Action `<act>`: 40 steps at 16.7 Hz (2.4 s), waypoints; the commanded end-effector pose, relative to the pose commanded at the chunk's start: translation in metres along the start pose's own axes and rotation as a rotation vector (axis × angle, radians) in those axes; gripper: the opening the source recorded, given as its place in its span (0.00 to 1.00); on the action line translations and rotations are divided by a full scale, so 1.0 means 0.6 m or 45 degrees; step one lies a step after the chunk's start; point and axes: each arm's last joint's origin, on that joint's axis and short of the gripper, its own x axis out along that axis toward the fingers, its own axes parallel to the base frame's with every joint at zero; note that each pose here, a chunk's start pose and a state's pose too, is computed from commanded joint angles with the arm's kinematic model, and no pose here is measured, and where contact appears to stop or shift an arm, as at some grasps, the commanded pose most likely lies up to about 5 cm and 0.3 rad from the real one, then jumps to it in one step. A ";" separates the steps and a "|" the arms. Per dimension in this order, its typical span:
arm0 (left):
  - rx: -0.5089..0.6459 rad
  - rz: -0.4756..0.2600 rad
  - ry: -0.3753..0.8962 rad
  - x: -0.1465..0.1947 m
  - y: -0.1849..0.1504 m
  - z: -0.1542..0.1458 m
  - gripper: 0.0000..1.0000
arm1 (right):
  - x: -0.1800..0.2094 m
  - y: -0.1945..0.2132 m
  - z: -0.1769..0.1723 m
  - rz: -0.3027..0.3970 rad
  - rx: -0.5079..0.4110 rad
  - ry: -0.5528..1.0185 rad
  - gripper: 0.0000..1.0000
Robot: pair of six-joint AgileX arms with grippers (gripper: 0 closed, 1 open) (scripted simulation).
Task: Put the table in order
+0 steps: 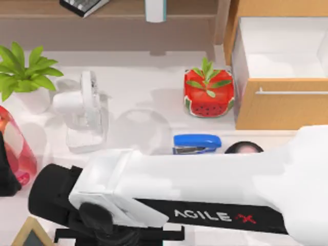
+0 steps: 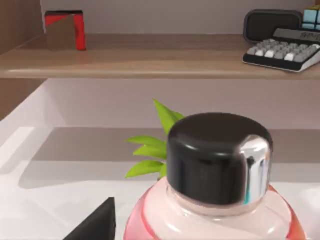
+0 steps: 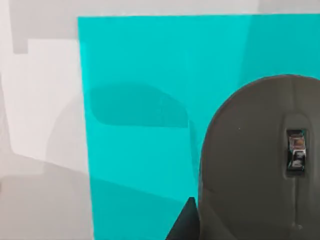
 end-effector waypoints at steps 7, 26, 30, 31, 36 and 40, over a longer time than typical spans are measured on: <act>0.000 0.000 0.000 0.000 0.000 0.000 1.00 | 0.000 0.000 -0.002 0.001 0.001 0.001 0.00; 0.000 0.000 0.000 0.000 0.000 0.000 1.00 | -0.035 -0.002 0.001 0.049 0.005 -0.022 0.00; 0.000 0.000 0.000 0.000 0.000 0.000 1.00 | -0.039 -0.001 0.001 0.066 0.003 -0.027 0.00; 0.000 0.000 0.000 0.000 0.000 0.000 1.00 | -0.040 0.000 0.001 0.070 0.003 -0.028 0.00; 0.000 0.000 0.000 0.000 0.000 0.000 1.00 | -0.032 0.003 0.000 0.078 0.002 -0.028 0.00; 0.000 0.000 0.000 0.000 0.000 0.000 1.00 | -0.006 0.004 -0.002 0.044 -0.001 -0.014 0.00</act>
